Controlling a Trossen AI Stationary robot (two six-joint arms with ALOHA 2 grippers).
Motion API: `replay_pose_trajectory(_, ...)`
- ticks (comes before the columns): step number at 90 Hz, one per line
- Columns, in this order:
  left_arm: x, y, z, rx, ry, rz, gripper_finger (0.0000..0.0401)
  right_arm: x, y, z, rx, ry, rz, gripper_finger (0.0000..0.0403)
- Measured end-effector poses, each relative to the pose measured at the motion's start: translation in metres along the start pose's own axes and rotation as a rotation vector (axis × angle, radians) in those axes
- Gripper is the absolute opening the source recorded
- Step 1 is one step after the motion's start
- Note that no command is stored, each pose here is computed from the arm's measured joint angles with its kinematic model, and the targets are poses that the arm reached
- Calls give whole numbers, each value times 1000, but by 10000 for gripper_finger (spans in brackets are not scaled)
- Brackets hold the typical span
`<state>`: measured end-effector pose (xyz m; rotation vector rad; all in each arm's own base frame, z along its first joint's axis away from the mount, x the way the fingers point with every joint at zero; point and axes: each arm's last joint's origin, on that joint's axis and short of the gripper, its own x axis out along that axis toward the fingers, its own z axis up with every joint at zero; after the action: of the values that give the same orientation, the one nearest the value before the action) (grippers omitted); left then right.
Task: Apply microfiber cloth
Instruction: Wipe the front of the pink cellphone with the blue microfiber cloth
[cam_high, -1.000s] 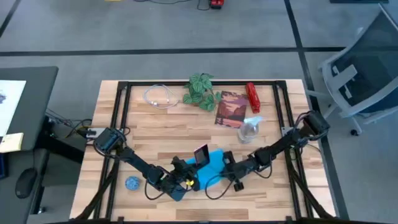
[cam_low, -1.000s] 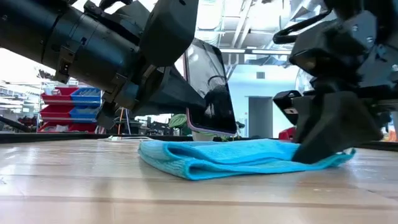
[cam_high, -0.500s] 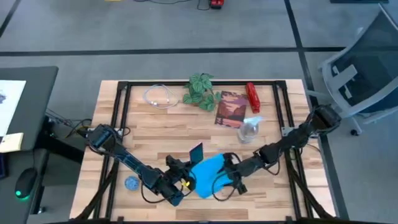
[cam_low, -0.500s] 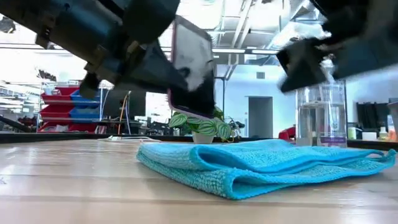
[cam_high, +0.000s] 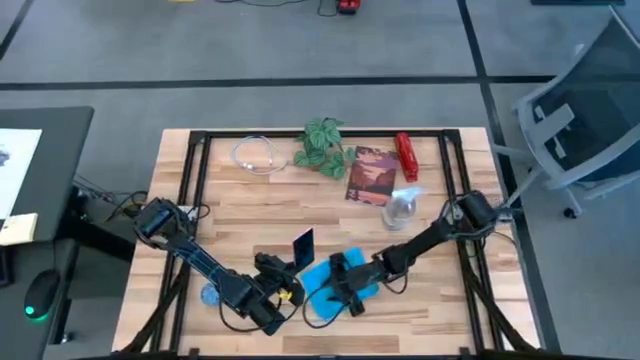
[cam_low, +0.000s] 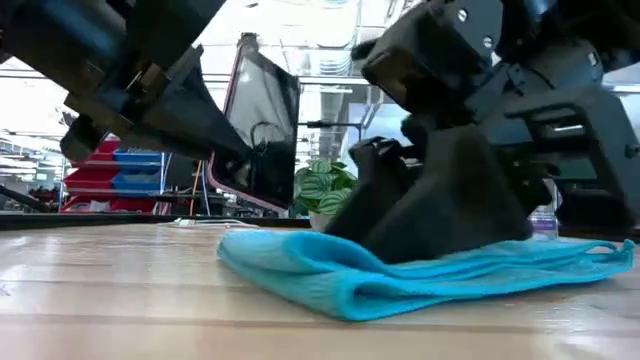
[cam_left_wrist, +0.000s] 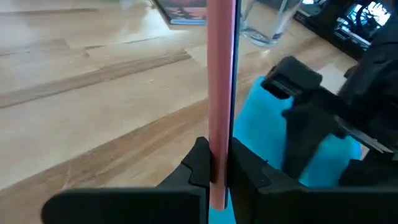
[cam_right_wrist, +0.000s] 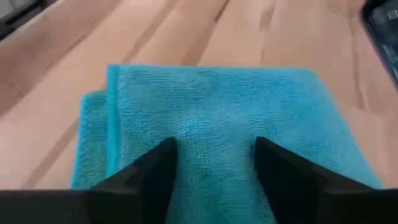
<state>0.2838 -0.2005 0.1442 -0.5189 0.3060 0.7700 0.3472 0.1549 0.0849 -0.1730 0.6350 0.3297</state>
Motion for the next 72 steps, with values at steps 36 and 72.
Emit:
replay_pose_trajectory(36,11,-21,8,11,35,-110,6,-81,23,-16,31,42,-168,3)
replay_pose_trajectory(72,30,-44,28,-49,82,-295,6,-179,42,34,-88,-443,-422,1)
